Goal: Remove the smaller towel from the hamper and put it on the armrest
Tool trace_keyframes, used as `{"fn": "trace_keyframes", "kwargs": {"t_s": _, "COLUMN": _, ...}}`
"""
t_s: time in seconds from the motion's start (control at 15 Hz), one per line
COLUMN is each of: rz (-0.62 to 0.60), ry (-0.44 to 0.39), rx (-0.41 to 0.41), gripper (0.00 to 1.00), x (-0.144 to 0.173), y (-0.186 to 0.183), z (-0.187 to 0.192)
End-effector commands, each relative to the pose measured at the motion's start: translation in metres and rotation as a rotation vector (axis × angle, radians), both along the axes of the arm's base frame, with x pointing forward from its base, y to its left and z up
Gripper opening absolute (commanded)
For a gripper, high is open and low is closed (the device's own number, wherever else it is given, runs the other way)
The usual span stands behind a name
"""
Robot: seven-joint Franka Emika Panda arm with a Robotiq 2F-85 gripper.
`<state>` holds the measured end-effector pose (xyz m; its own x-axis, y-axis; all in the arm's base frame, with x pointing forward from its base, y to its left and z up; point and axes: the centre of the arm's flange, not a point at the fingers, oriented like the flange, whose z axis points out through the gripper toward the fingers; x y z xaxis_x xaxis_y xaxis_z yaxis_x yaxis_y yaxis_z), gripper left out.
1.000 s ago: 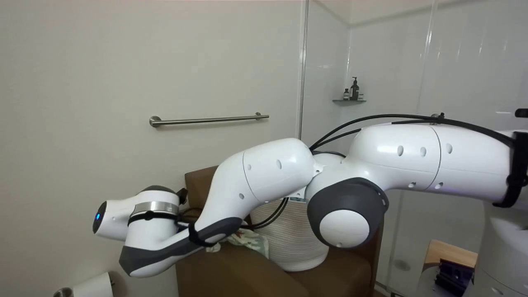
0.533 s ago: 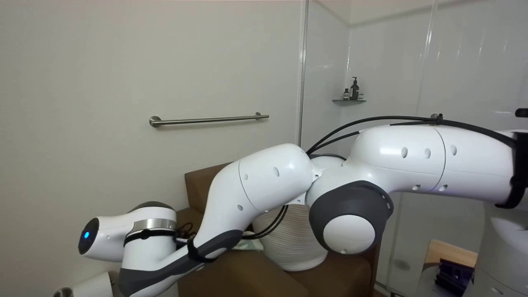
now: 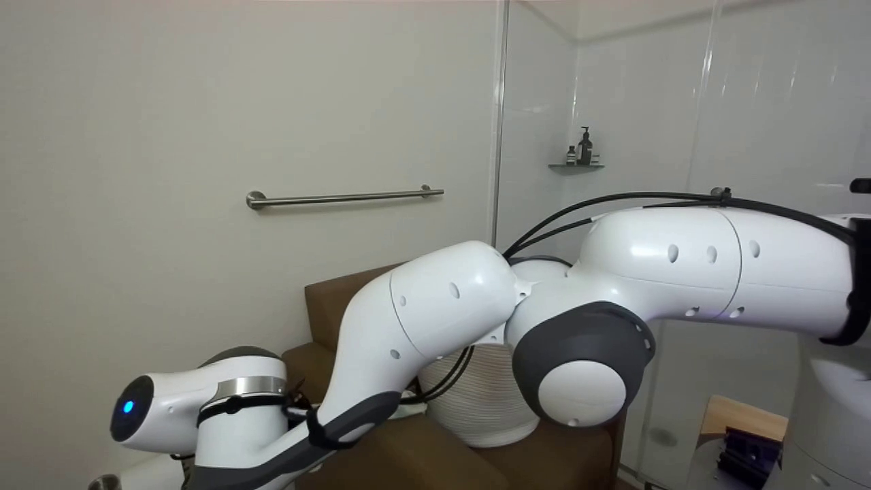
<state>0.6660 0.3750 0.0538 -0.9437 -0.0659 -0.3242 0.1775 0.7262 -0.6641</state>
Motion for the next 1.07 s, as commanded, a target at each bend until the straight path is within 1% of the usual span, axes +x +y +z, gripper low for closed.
{"fn": "trace_keyframes", "kwargs": {"t_s": 0.0, "rz": 0.092, "ry": 0.037, "rx": -0.016, "gripper": 0.73, "x": -0.001, "y": -0.002, "z": -0.002}}
{"fn": "trace_keyframes", "kwargs": {"t_s": 0.27, "rz": 0.113, "ry": 0.052, "rx": -0.015, "gripper": 0.98, "x": -0.001, "y": -0.003, "z": 0.002}}
{"fn": "trace_keyframes", "kwargs": {"t_s": 0.47, "rz": 0.1, "ry": 0.059, "rx": -0.015, "gripper": 1.0, "x": -0.007, "y": -0.005, "z": 0.018}}
{"fn": "trace_keyframes", "kwargs": {"t_s": 0.6, "rz": 0.084, "ry": 0.042, "rx": 0.004, "gripper": 1.0, "x": -0.017, "y": -0.009, "z": 0.04}}
{"fn": "trace_keyframes", "kwargs": {"t_s": 0.87, "rz": 0.034, "ry": 0.003, "rx": 0.079, "gripper": 1.0, "x": -0.029, "y": -0.016, "z": 0.097}}
{"fn": "trace_keyframes", "kwargs": {"t_s": 1.0, "rz": 0.002, "ry": -0.005, "rx": 0.109, "gripper": 1.0, "x": -0.026, "y": -0.02, "z": 0.121}}
